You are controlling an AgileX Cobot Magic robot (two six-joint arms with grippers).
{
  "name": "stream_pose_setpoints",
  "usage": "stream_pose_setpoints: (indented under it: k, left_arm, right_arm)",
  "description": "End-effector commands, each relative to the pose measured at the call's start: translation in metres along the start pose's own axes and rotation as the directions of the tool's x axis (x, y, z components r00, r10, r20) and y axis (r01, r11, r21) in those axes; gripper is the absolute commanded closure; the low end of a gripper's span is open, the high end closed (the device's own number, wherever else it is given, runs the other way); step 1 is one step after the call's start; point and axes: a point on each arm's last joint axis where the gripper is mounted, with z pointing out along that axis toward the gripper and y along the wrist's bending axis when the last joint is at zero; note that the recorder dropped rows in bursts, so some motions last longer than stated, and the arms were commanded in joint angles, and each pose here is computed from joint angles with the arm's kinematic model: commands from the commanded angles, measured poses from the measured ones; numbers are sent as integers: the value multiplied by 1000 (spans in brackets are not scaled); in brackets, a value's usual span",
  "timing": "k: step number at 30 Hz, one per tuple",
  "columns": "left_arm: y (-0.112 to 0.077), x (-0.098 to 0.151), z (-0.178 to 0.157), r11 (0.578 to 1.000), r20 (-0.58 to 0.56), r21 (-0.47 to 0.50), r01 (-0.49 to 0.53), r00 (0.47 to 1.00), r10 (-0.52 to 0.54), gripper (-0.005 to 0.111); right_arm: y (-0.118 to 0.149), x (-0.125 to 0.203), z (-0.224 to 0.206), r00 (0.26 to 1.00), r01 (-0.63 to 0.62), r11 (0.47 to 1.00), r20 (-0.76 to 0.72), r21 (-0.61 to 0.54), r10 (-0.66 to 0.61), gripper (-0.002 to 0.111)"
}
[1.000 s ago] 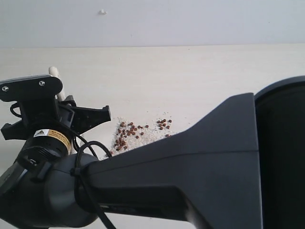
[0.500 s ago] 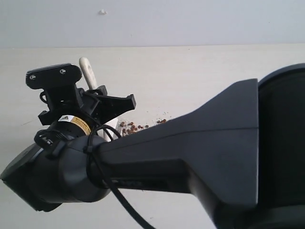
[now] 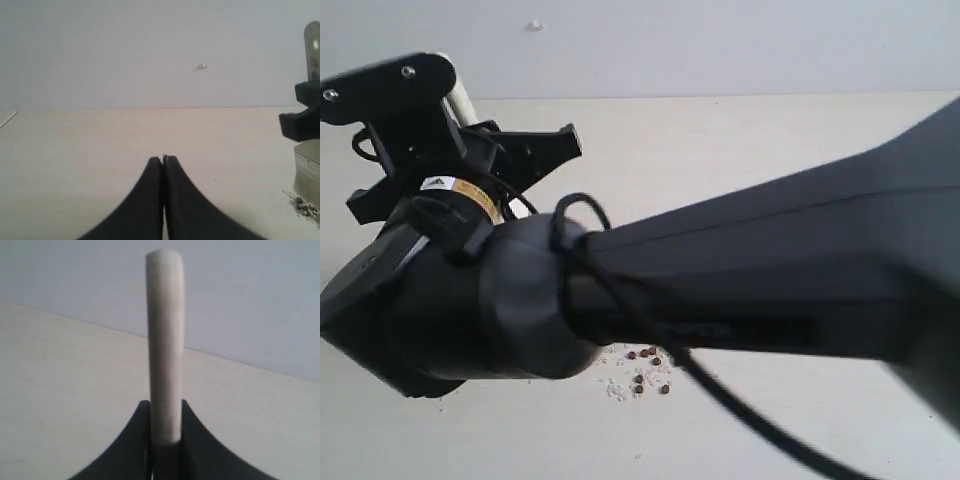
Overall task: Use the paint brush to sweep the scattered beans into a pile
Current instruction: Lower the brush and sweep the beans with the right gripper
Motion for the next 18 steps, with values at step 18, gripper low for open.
stream_pose_setpoints:
  k: [18]
  left_arm:
    - [0, -1, 0, 1000, 8, 1, 15, 1000, -15, 107]
  right_arm:
    - [-75, 54, -40, 961, -247, 731, -63, -636, 269, 108]
